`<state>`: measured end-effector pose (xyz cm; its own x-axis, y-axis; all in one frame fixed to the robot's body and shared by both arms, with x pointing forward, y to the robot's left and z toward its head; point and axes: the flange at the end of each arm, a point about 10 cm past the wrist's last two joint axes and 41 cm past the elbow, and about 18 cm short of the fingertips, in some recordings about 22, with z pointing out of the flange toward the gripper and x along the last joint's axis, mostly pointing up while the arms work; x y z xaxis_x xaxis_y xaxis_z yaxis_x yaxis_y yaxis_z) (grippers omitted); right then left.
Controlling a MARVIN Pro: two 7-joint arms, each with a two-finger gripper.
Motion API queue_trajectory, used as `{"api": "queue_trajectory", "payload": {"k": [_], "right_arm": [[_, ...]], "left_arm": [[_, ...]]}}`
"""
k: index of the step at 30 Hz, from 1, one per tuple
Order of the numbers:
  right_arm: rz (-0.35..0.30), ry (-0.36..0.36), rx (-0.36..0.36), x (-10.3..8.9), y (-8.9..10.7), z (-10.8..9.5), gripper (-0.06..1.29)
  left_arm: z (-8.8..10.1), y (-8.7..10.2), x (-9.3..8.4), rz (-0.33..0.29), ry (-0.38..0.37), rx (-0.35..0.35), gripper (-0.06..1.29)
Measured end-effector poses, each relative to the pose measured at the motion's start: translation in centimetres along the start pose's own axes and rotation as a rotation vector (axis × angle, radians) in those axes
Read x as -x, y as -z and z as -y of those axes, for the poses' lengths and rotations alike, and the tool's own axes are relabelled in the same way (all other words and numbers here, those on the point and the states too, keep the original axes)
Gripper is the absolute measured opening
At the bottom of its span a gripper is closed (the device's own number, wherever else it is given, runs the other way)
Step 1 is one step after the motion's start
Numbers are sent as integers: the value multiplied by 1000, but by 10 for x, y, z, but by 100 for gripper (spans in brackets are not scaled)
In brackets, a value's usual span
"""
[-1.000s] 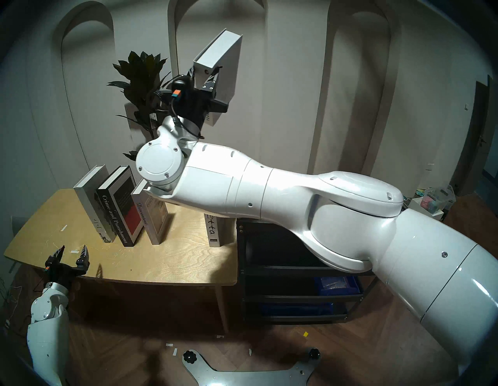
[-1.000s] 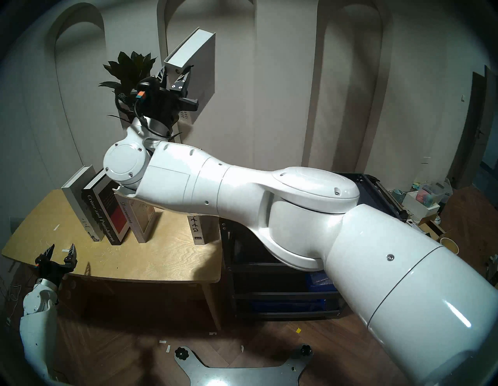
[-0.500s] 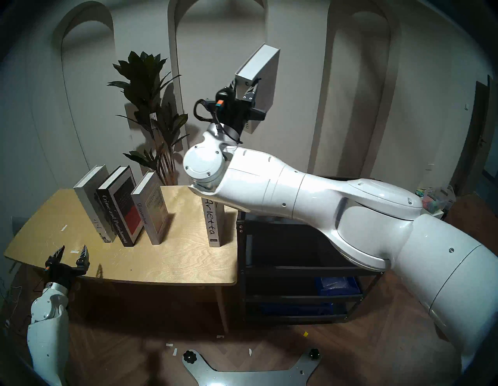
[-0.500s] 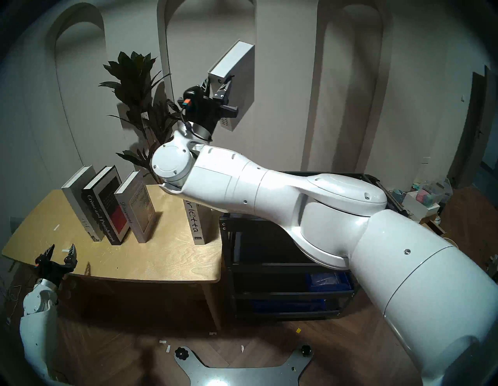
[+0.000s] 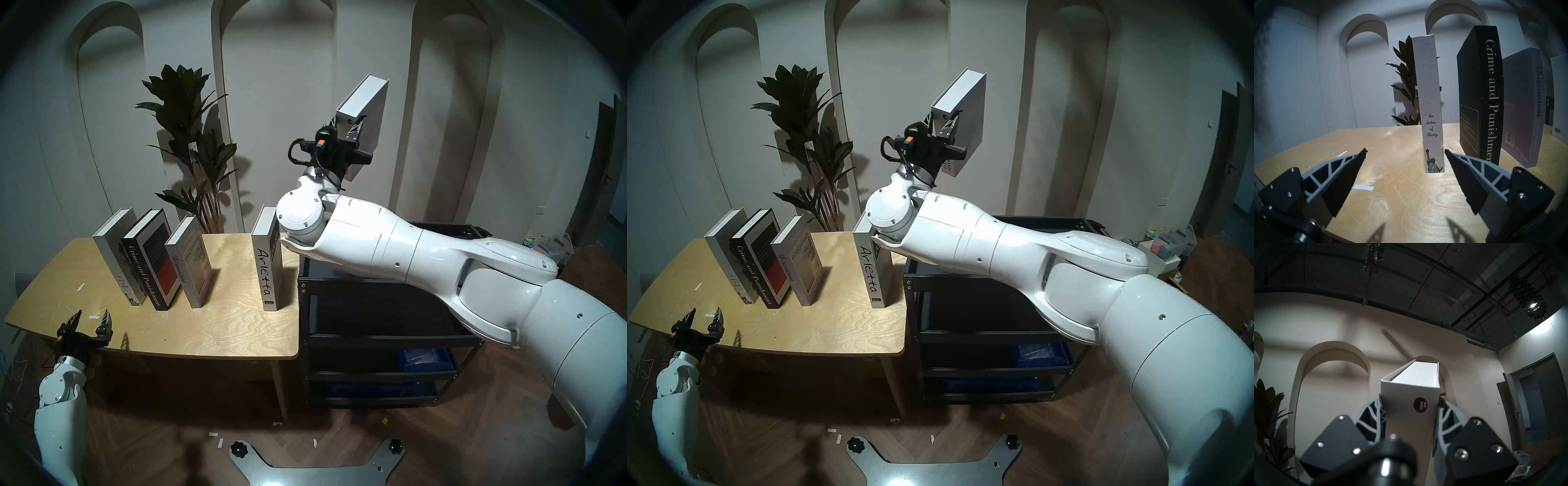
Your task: Move the books from the display table onto the shelf, standing them upright with spines facing out and tallest at one end
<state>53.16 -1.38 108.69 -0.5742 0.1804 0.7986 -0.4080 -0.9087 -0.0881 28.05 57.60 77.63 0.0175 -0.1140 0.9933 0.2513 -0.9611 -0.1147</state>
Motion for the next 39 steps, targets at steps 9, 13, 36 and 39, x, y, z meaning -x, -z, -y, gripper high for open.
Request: {"api": "queue_trajectory", "payload": {"k": [9,13,36,39], "right_arm": [[16,40,25,16,-10,-35,40],[25,60,42,24,-14,-53,40],[113,184,125,74,-22,-160,40],[119,187,132,76,-24,-174,40]], "left_arm": [[0,1,1,3,1,-1,125],[0,1,2,4,2,-2,125],[0,2,4,9,5,-4,125],[0,2,4,9,5,-5,125]]}}
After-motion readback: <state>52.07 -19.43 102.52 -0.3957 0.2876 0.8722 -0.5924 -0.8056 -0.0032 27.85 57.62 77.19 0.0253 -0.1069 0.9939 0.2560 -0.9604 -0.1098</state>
